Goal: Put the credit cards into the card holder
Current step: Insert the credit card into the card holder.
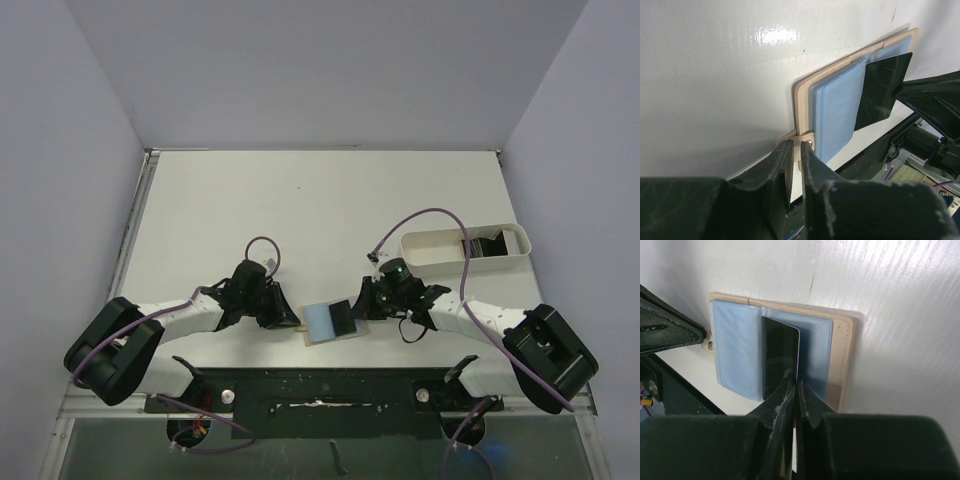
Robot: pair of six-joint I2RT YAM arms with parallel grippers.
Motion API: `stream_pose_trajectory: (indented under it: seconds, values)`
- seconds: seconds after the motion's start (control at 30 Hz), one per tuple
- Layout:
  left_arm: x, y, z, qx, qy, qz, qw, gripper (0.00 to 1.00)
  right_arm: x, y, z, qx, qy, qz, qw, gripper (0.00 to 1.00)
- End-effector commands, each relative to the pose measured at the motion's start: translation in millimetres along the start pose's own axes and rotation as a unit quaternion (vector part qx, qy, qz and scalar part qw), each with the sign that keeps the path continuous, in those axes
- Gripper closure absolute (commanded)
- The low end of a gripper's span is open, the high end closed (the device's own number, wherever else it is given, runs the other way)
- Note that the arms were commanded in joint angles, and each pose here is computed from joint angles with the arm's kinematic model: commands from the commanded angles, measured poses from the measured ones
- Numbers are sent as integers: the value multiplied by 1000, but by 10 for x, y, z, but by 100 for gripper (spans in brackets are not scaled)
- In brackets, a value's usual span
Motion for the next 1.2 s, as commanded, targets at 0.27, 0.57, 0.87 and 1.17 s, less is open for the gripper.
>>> stream_pose_trajectory:
  seconds: [0.27,0.57,0.87,1.17]
  values:
    - [72,66,-6,7,8,-12,1000,88,-7,79,-3,34,-31,19,999,100]
    - [96,74,-34,5,12,-11,1000,88,14,90,25,40,-32,18,999,100]
    - [79,72,-29,4,11,-9,1000,88,35,95,27,29,12,-9,999,100]
    - [66,69,-21,3,11,-9,1000,88,45,85,38,45,27,-36,998,100]
Point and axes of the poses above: each gripper's point midway between its finger pads, its own y axis out along the fingers, its own z axis along the line the jaws close on, x = y × z, the point moved 9 cm from there along -y, back along the fingers, and after that the axes turned 12 degrees about y, right-handed, at the moved point
